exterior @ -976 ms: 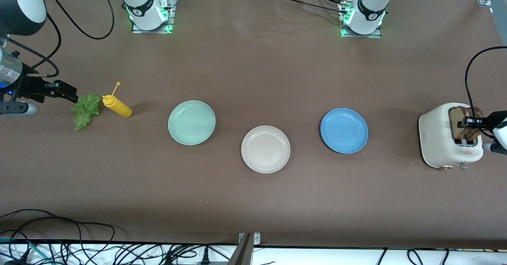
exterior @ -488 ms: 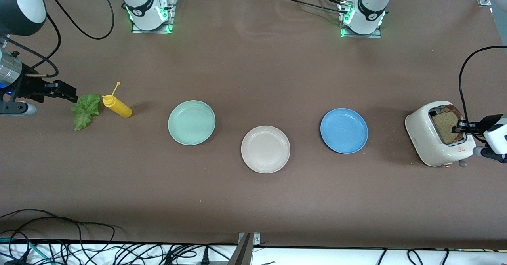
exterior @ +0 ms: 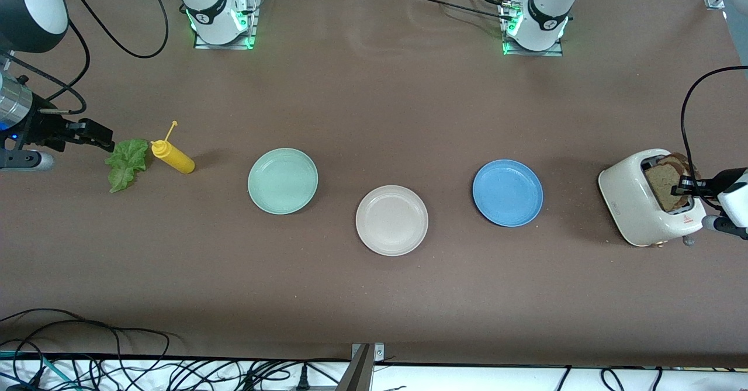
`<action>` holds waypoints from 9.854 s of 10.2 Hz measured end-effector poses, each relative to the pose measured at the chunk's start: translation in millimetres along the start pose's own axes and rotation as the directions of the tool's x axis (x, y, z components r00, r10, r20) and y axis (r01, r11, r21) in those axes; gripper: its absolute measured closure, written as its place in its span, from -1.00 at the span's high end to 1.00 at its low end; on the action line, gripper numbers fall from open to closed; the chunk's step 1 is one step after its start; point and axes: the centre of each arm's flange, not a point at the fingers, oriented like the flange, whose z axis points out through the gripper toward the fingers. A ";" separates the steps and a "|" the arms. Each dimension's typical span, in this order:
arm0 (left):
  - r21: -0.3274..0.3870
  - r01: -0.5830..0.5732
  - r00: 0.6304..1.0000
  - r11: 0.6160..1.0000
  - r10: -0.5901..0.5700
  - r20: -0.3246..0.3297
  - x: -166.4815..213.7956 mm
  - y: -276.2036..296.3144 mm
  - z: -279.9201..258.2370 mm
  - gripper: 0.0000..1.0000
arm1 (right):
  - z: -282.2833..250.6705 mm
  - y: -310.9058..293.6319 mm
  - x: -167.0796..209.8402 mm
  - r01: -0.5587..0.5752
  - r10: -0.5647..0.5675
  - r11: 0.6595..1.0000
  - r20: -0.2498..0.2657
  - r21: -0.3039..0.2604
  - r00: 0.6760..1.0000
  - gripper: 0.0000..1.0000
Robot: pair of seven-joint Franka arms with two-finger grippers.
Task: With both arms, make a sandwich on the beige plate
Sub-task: 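Lift the toast slice out and carry it to the beige plate, then lay the toast on the beige plate while the right gripper grasps lettuce, then carry the lettuce to the plate while the left gripper returns to toaster, then lay the lettuce on the toast and open the right gripper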
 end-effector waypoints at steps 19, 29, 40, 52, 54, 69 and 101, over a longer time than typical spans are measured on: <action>-0.681 -0.009 0.997 0.732 0.062 0.053 94.5 332.5 7.9 -0.81 | 22.1 43.5 2.9 -0.081 0.082 0.997 0.040 -0.005 0.996 1.00; -0.814 0.106 0.994 0.571 -0.030 0.108 160.7 440.5 166.0 -0.81 | 67.1 107.0 2.7 -0.181 0.181 0.983 0.116 -0.008 0.977 1.00; -0.794 -0.017 0.999 0.608 -0.022 -0.038 177.6 435.1 223.4 -0.09 | 281.1 144.0 -58.8 -0.235 0.239 0.971 0.100 -0.052 0.966 1.00; -0.648 -0.225 0.962 0.728 0.061 -0.266 189.6 353.3 174.1 1.00 | 376.8 156.1 -72.7 -0.239 0.252 0.967 0.201 -0.087 0.946 0.15; -0.477 -0.185 0.972 0.859 0.089 -0.217 179.8 341.2 138.0 1.00 | 374.3 156.3 -70.1 -0.220 0.233 0.972 0.196 -0.084 0.953 -0.44; 0.023 0.075 0.997 0.997 -0.076 0.021 100.3 142.4 45.6 1.00 | 83.1 -52.9 26.8 -0.596 0.588 0.800 0.301 -0.077 0.751 -0.90; 0.129 0.308 0.947 0.943 -0.317 0.051 -16.3 14.8 -42.2 1.00 | 236.7 -511.8 61.6 -0.972 0.914 -0.049 0.403 0.231 0.050 1.00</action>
